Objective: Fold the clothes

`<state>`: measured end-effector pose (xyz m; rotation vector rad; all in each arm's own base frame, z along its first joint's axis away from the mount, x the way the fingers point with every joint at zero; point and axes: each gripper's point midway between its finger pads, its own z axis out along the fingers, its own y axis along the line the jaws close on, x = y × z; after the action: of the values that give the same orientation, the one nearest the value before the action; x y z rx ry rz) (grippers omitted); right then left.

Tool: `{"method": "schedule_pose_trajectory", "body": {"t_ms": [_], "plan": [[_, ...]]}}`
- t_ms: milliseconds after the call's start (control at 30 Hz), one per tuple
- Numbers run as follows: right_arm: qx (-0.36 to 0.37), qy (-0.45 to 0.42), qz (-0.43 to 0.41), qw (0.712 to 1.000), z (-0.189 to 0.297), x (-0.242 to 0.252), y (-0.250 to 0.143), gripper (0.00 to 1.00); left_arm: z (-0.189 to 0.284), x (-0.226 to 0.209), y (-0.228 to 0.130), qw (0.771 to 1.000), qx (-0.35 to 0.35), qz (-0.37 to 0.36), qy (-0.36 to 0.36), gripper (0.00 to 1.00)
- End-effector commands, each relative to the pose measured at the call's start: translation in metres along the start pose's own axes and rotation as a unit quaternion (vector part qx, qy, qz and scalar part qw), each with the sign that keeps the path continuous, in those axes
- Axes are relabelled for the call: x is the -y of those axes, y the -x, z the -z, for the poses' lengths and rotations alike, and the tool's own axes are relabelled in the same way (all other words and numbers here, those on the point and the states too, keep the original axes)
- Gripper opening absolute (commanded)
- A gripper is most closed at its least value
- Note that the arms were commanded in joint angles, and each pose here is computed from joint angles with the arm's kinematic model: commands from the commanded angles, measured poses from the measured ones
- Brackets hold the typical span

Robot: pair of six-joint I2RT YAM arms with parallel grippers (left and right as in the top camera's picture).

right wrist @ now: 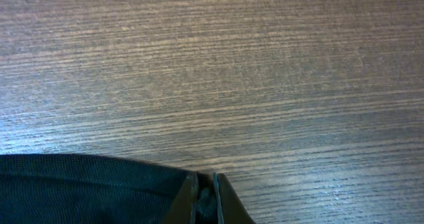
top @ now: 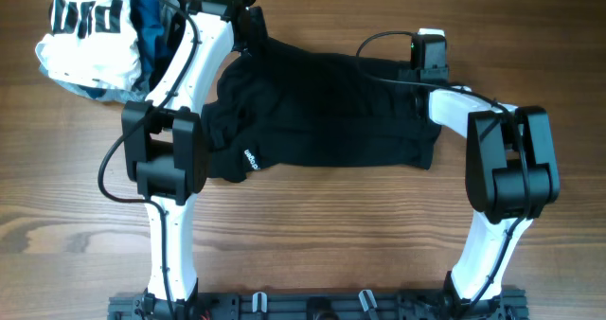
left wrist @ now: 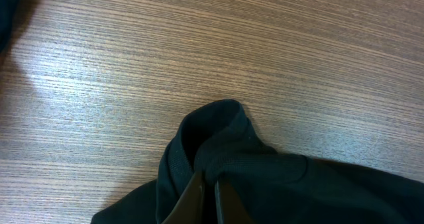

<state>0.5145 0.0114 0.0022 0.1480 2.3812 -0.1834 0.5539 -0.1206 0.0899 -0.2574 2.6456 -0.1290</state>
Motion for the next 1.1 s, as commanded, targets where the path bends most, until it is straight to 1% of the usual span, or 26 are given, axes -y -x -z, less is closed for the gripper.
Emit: {"method": "schedule_pose_trajectory", "body": {"t_ms": [0, 67, 233, 400, 467, 600, 733, 800, 833, 967, 1067], "plan": [[-0.023, -0.020, 0.002, 1.000, 0.000, 0.012, -0.005, 0.04, 0.017, -0.004, 0.017, 0.999, 0.032, 0.003, 0.014, 0.04], [-0.015, -0.014, 0.000, 1.000, 0.007, 0.010, 0.010, 0.04, 0.019, -0.009, 0.020, 0.999, 0.038, 0.002, 0.026, 0.04], [-0.006, 0.030, -0.004, 1.000, 0.031, 0.003, 0.060, 0.04, 0.032, -0.010, 0.027, 0.998, 0.049, -0.020, 0.025, 0.04], [-0.028, 0.069, -0.009, 0.997, 0.053, 0.009, 0.085, 0.04, 0.053, -0.012, 0.031, 0.998, 0.057, -0.028, 0.024, 0.04], [-0.046, 0.102, -0.003, 0.994, 0.065, 0.007, 0.090, 0.04, 0.066, -0.014, 0.031, 0.998, 0.056, -0.027, 0.025, 0.04], [-0.095, 0.139, -0.007, 0.986, 0.079, 0.003, 0.076, 0.04, 0.078, -0.019, 0.022, 0.998, 0.039, -0.029, 0.031, 0.04], [-0.141, 0.153, -0.017, 0.978, 0.089, 0.001, 0.056, 0.04, 0.081, -0.026, 0.004, 0.999, 0.002, -0.033, 0.043, 0.04], [-0.175, 0.154, -0.030, 0.972, 0.098, 0.007, 0.043, 0.04, 0.081, -0.028, -0.014, 0.998, -0.035, -0.036, 0.044, 0.04], [-0.202, 0.158, -0.044, 0.966, 0.106, 0.012, 0.032, 0.04, 0.083, -0.029, -0.028, 0.996, -0.065, -0.037, 0.040, 0.04], [-0.251, 0.166, -0.062, 0.951, 0.117, 0.019, 0.012, 0.04, 0.088, -0.038, -0.057, 0.990, -0.128, -0.040, 0.054, 0.04], [-0.274, 0.164, -0.063, 0.946, 0.122, 0.022, 0.002, 0.04, 0.090, -0.047, -0.077, 0.983, -0.166, -0.042, 0.069, 0.04]]}}
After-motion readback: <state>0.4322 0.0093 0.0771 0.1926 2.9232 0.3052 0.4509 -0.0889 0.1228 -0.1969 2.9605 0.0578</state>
